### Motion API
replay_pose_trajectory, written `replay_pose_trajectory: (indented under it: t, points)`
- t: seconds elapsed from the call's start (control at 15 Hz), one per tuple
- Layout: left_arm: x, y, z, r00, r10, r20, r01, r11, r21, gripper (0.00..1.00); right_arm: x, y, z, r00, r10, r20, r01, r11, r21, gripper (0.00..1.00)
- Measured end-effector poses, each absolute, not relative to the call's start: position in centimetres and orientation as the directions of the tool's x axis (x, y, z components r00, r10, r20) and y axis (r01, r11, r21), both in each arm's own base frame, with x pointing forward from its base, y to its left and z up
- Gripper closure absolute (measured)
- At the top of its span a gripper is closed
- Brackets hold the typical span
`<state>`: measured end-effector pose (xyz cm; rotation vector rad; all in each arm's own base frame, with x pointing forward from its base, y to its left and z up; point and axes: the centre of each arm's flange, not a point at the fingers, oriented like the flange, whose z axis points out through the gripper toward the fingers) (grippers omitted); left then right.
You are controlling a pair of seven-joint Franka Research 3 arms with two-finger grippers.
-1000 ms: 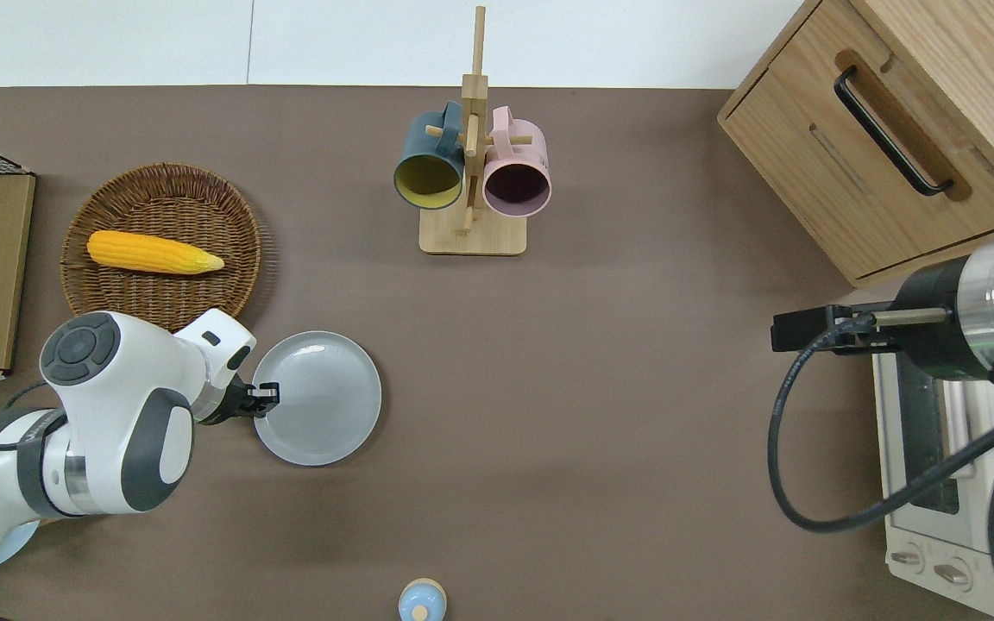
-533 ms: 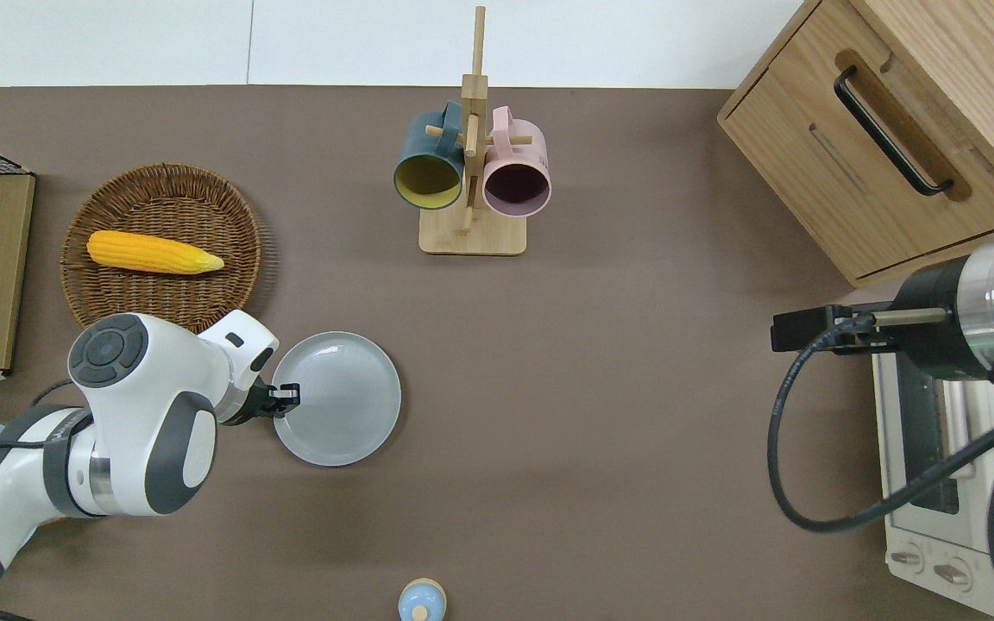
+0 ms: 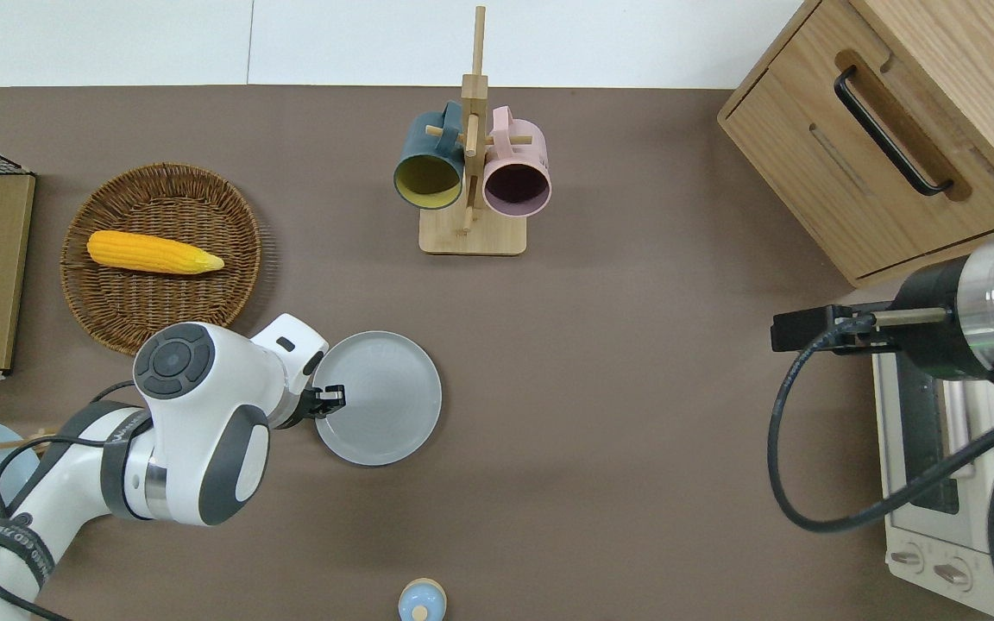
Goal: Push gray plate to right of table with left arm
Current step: 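Push the gray plate with the left gripper toward the toaster oven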
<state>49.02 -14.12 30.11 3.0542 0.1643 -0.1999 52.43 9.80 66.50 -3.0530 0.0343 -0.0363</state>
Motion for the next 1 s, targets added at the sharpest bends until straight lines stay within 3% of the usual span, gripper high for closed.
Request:
replay_pose_trajectory:
  t: [1.0]
  points:
    - [46.8,-22.7,30.0,0.983,0.158,-0.094,0.167,-0.981,0.094,0.96,52.4,9.8,66.5,0.999,-0.023,0.023,-0.021,-0.996,-0.088,0.0]
